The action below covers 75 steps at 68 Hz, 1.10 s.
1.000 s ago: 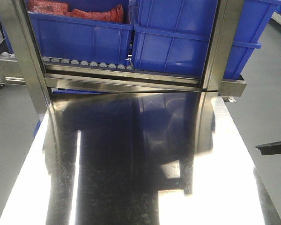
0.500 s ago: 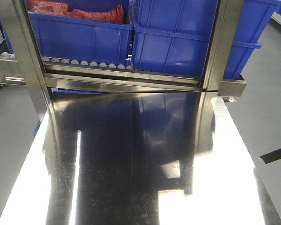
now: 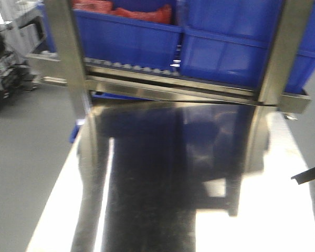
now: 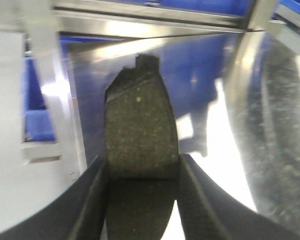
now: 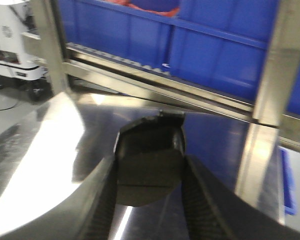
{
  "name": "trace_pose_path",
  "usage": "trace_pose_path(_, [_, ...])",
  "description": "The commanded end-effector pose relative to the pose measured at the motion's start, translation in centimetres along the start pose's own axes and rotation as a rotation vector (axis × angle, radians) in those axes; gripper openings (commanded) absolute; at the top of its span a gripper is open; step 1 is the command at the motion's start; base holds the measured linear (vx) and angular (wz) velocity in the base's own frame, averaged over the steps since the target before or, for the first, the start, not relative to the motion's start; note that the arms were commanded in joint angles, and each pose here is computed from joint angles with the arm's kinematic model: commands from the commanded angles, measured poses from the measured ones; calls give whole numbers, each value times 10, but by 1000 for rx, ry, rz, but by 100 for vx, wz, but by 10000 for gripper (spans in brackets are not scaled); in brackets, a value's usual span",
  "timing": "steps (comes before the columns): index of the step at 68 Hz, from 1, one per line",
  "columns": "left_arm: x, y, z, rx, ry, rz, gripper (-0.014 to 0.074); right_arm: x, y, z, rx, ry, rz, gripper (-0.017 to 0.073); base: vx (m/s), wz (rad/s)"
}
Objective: Move and align brake pads A on conveyor
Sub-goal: 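Turn away from the steel table toward the yellow floor line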
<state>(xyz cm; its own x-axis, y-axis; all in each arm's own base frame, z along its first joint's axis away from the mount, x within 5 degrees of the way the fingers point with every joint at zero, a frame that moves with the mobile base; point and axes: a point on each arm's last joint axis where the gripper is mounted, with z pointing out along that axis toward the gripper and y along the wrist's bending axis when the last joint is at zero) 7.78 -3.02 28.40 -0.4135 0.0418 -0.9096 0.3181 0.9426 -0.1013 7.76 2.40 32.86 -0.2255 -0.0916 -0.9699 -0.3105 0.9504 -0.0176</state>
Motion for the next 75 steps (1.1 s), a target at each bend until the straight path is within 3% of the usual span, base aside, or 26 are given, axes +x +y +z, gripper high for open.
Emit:
trace_pose_path(1, [-16,-4,-4,33,-108,-1,-6,-17,1,-3,-9,-115,-20,-4,-8,47])
trace_pose_path(75, [-16,-4,-4,33,-108,-1,-6,-16,1,-3,-8,-109,-20,-4,-17,70])
